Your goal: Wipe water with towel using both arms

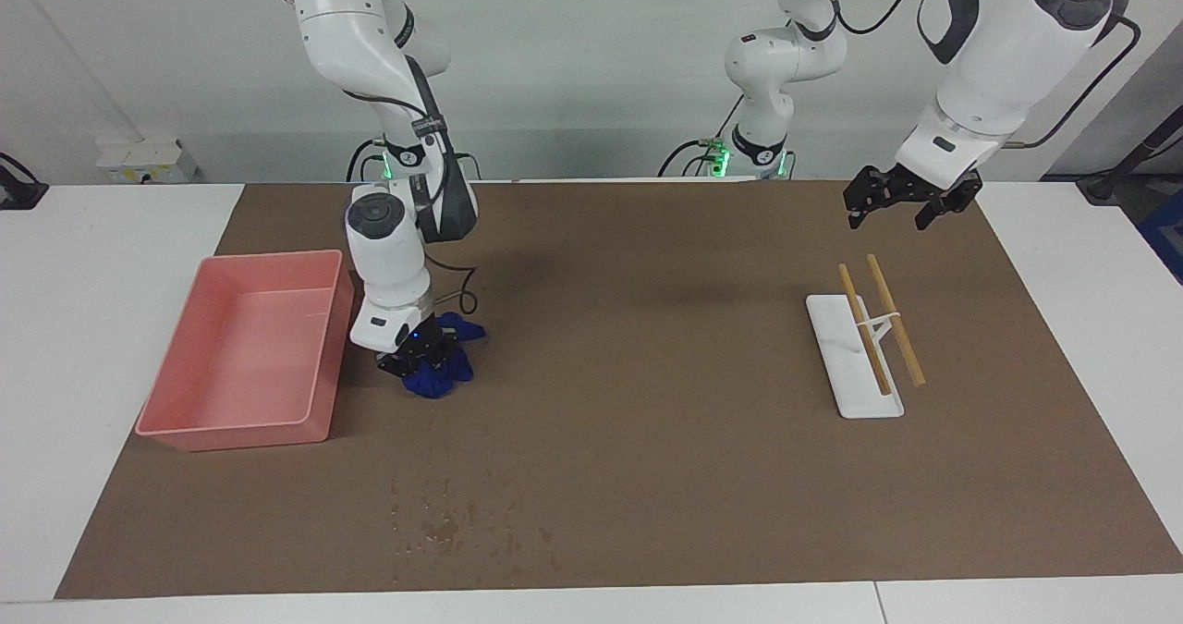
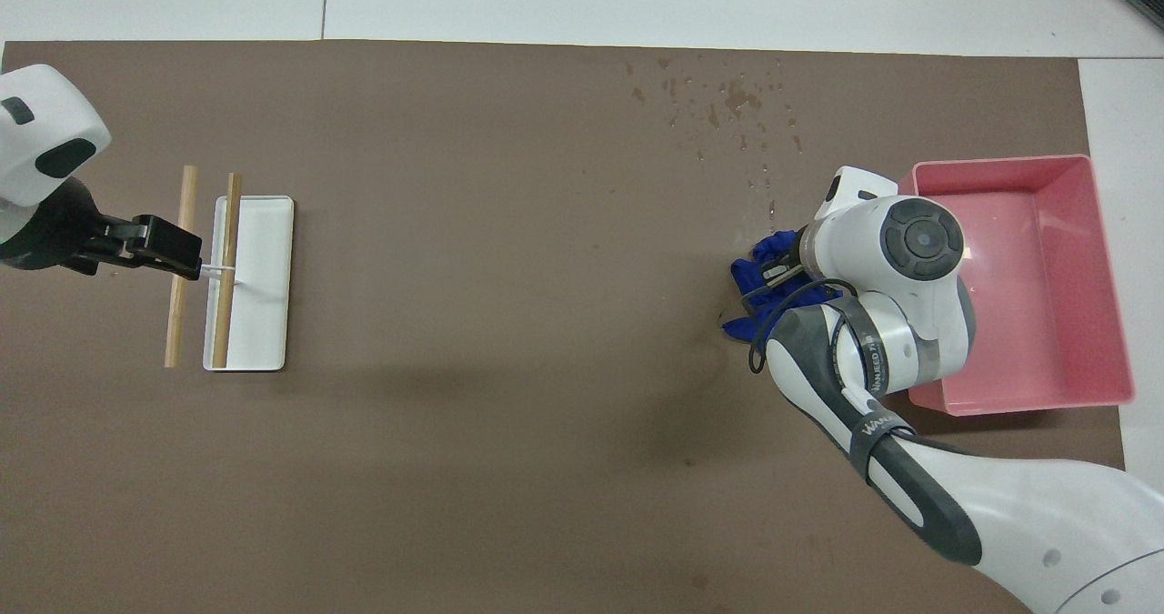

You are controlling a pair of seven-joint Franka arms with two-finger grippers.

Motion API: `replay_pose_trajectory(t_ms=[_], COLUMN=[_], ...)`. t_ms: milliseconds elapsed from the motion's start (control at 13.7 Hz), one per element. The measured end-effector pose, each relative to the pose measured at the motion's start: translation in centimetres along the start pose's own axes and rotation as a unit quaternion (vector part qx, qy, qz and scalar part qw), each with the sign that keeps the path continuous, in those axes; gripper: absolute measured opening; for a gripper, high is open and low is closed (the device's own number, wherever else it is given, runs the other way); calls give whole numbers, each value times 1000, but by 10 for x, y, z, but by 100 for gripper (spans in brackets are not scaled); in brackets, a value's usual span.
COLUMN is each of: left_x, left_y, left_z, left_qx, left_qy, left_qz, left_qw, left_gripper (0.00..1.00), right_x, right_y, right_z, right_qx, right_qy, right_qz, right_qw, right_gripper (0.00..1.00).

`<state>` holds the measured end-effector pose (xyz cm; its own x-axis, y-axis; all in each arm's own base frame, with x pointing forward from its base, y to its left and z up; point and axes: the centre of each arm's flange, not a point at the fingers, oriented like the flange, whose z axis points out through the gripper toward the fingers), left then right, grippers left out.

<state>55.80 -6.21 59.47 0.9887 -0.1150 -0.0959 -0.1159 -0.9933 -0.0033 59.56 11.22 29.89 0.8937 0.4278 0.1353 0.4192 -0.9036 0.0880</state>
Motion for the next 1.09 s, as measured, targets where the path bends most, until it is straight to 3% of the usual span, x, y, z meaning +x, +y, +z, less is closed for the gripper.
replay_pose_trajectory(t_ms=[365,803,1095], left_x=[0,0,-5], left_y=[0,2,-12], left_z=[0,0,-9], left_qx=[0,-3,-20], left_qy=[0,0,9], left_qz=[0,1,-9], left_qw=[1000,1000,1000], left_gripper=[100,100,100], right_x=[-3,-15,-32], right_y=[2,12,18], right_z=[2,1,2], right_qx=[2,40,80], right_qy=[-11,-95,-147], right_qz=[3,49,105], right_qw=[1000,993,980], right_gripper=[15,15,15])
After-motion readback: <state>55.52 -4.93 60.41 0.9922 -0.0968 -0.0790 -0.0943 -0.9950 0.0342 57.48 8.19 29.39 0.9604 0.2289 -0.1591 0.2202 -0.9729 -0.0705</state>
